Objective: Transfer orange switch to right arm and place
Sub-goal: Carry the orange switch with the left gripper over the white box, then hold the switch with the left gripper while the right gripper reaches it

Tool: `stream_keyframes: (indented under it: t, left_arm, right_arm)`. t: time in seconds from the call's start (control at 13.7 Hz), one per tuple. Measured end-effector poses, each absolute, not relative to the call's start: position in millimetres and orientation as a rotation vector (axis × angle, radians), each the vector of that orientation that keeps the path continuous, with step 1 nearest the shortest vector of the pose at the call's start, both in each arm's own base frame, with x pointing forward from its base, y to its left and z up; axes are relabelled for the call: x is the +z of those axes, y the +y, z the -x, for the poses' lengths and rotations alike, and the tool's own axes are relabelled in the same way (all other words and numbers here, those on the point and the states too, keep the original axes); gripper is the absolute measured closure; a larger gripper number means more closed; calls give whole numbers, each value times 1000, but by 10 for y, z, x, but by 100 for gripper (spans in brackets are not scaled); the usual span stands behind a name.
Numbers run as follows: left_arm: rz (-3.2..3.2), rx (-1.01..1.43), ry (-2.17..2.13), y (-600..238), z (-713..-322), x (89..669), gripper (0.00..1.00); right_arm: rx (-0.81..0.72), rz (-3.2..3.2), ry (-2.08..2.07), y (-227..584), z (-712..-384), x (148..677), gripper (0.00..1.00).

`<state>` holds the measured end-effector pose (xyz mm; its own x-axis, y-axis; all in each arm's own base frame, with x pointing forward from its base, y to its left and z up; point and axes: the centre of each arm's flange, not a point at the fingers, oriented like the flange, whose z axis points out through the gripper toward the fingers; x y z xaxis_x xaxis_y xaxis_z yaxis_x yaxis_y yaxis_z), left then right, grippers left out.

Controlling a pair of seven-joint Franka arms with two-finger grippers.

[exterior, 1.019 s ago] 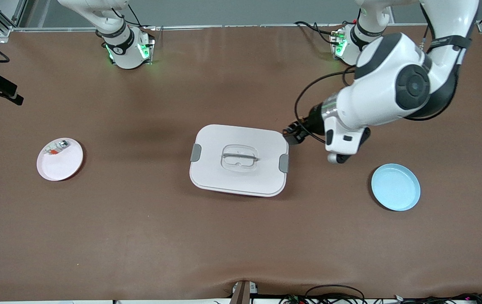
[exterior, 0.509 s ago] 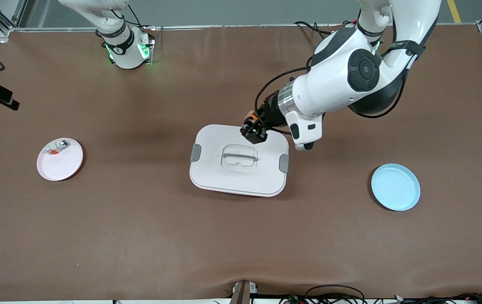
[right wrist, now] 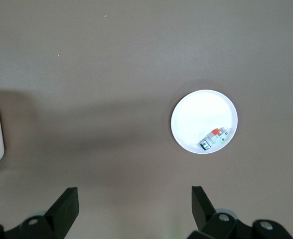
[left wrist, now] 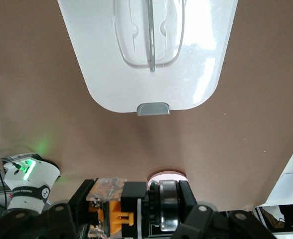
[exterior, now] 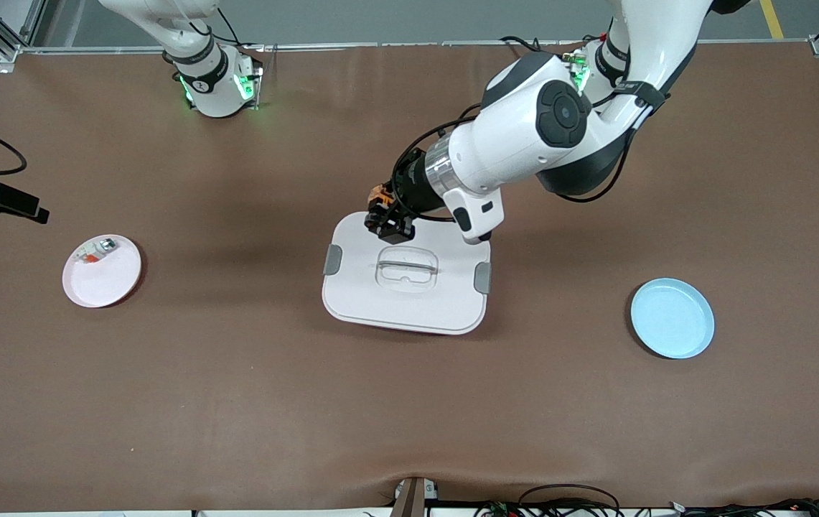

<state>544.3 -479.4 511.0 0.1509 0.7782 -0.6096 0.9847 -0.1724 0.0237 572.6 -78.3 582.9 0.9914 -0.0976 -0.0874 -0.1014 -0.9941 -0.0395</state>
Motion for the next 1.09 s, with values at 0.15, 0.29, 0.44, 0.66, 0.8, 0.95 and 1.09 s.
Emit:
stream_keyframes:
  t: [0.15, 0.29, 0.44, 0.66, 0.8, 0.95, 1.09]
  left_arm:
    - [-1995, -679, 1703, -4849, -5430, 5064, 28]
    - [-1978, -686, 1716, -4877, -5431, 5036, 28]
    - [-1961, -688, 1721, -4899, -5438, 5017, 28]
    - [-1933, -692, 1731, -4932, -5454, 4978, 28]
    - [-1934, -694, 1728, -4962, -5437, 4963, 28]
    - [-1935, -694, 1728, -4968, -5433, 4960, 28]
    - [-1935, -694, 1729, -4966, -5437, 4956, 28]
  right_arm:
    - [146, 3090, 158, -797, -5753, 5768, 0]
    - [161, 3089, 159, -803, -5793, 5688, 0]
    - [197, 3083, 159, -806, -5864, 5525, 0]
    - [227, 3078, 150, -779, -5948, 5355, 0]
    - [223, 3052, 133, -682, -5966, 5347, 0]
    - [214, 2954, 142, -530, -5979, 5357, 0]
    - [210, 2811, 177, -376, -5990, 5353, 0]
